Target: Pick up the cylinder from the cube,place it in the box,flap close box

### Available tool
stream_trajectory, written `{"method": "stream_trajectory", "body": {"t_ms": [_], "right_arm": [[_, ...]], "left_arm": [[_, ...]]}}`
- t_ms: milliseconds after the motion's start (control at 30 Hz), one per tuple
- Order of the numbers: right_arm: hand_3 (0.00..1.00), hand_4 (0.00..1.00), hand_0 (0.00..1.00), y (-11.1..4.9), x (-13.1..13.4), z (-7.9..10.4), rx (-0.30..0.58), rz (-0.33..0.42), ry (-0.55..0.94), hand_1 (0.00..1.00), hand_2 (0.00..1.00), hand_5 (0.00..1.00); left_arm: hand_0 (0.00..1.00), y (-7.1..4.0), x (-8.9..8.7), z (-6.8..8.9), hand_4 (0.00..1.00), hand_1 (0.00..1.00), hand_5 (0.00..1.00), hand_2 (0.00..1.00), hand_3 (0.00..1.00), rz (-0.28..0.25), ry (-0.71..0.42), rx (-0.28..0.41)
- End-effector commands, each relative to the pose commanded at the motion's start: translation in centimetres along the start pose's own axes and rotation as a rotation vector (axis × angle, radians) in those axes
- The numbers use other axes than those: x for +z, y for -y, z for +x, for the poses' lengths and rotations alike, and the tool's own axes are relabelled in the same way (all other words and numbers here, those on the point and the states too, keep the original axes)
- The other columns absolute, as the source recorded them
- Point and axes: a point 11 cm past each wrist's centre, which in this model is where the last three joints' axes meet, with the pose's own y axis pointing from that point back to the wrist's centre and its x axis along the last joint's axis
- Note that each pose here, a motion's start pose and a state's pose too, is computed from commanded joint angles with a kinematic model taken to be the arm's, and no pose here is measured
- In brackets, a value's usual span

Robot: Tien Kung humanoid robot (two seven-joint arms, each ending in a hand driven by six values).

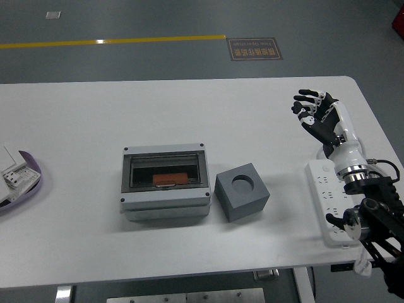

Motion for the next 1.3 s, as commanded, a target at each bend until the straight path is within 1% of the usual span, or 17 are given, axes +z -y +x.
{"method": "stream_trajectory", "body": {"t_ms": [400, 467, 500, 667, 700, 867, 900, 1067, 1100, 1267, 1300], "right_arm": [[0.586, 0.655, 0.586, -0.2, 0.7, -0.2, -0.004, -0.021, -0.004, 0.514, 0.6, 0.18], [0.586, 0.655, 0.586, -0.2, 0.8, -0.5, -0.017, -0.026, -0.009, 0.514, 0.6, 0.18], [0.602, 0.654, 0.586, -0.2, 0.9, -0.7, -0.026, -0.029, -0.013, 0.519, 0.602, 0.181], [0.602, 0.654, 0.586, -0.4, 1.1, -2.0, -0.079, -0.036, -0.034, 0.519, 0.602, 0.181], [0.63, 0.655, 0.591, -0.3, 1.0, -2.3, -0.088, -0.031, -0.038, 0.557, 0.622, 0.173], [0.63, 0.655, 0.591, 0.0, 0.3, -3.3, -0.117, -0.004, -0.054, 0.557, 0.622, 0.173], [0.607, 0.673, 0.587, 0.0, 0.2, -3.5, -0.122, -0.001, -0.057, 0.529, 0.544, 0.153], [0.607, 0.673, 0.587, 0.2, -0.1, -4.0, -0.141, 0.011, -0.067, 0.529, 0.544, 0.153], [0.553, 0.685, 0.57, 0.2, -0.1, -4.1, -0.143, 0.012, -0.068, 0.517, 0.515, 0.119], [0.553, 0.685, 0.57, 0.2, -0.2, -4.6, -0.16, 0.014, -0.078, 0.517, 0.515, 0.119], [0.514, 0.422, 0.645, 0.2, -0.1, -4.7, -0.163, 0.012, -0.078, 0.522, 0.498, 0.034]], "left_arm": [[0.508, 0.0, -0.9, -0.6, 0.784, 0.578, 0.179, 0.456, 0.63, 0.014, -0.019, -0.003], [0.508, 0.0, -1.1, -0.7, 0.784, 0.578, 0.179, 0.456, 0.63, 0.017, -0.022, -0.003], [0.51, 0.0, -1.2, -0.7, 0.784, 0.576, 0.177, 0.478, 0.627, 0.018, -0.021, -0.002], [0.51, -0.1, -1.7, -1.1, 0.784, 0.576, 0.177, 0.478, 0.627, 0.025, -0.014, -0.005], [0.514, -0.1, -1.8, -1.3, 0.813, 0.58, 0.156, 0.551, 0.525, 0.028, -0.012, -0.008], [0.514, -0.1, -2.0, -1.6, 0.813, 0.58, 0.156, 0.551, 0.525, 0.032, -0.008, -0.014], [0.514, -0.1, -2.0, -1.6, 0.78, 0.582, 0.173, 0.572, 0.567, 0.031, -0.008, -0.014], [0.514, -0.1, -1.9, -1.5, 0.78, 0.582, 0.173, 0.572, 0.567, 0.028, -0.009, -0.012], [0.514, -0.1, -1.9, -1.5, 0.783, 0.579, 0.172, 0.573, 0.559, 0.028, -0.009, -0.012], [0.514, -0.1, -1.9, -1.6, 0.783, 0.579, 0.172, 0.573, 0.559, 0.029, -0.009, -0.015], [0.514, -0.1, -1.9, -1.6, 0.781, 0.579, 0.175, 0.57, 0.566, 0.029, -0.01, -0.015]]}}
